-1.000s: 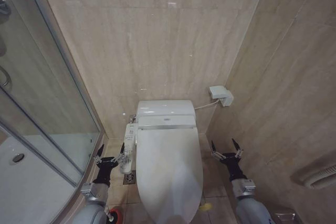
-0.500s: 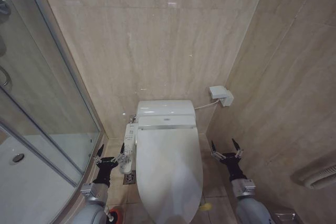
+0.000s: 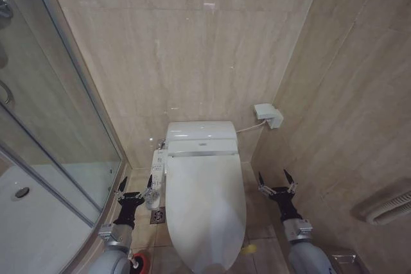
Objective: Open the toilet lid, clean the toilet bowl with a toilet brush, close the toilet lid, and flush.
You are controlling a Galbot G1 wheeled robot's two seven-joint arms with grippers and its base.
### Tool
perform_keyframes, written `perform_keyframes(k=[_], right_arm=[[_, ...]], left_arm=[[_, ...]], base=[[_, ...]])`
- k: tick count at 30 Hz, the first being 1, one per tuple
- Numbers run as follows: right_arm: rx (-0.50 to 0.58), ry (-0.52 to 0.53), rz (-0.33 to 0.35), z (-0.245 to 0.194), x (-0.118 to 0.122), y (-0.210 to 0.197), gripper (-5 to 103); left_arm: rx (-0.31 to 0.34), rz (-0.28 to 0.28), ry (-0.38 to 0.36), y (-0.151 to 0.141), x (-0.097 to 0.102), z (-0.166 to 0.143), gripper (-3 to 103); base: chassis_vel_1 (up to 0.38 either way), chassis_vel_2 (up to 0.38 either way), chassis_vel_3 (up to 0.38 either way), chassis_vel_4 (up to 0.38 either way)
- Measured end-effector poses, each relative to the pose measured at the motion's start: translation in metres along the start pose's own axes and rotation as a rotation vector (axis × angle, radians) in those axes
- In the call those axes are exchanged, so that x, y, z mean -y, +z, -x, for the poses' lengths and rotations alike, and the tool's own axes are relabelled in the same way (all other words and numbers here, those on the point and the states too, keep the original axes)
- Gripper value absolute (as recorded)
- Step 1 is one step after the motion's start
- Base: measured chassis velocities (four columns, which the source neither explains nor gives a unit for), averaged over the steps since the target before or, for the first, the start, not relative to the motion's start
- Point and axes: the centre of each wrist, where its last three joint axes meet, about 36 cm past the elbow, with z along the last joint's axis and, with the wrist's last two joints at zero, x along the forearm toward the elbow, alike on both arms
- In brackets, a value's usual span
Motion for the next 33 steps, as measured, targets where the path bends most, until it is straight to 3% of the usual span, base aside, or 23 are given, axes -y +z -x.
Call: perform_keyframes(k=[33], right_arm=[[0.0, 0.0, 0.0, 0.0, 0.0, 0.0, 100]], left_arm=[[-0.001, 0.0, 0.0, 0.0004, -0.0001, -0.0002, 100]], base=[[0.064, -0.062, -0.068, 0.067]])
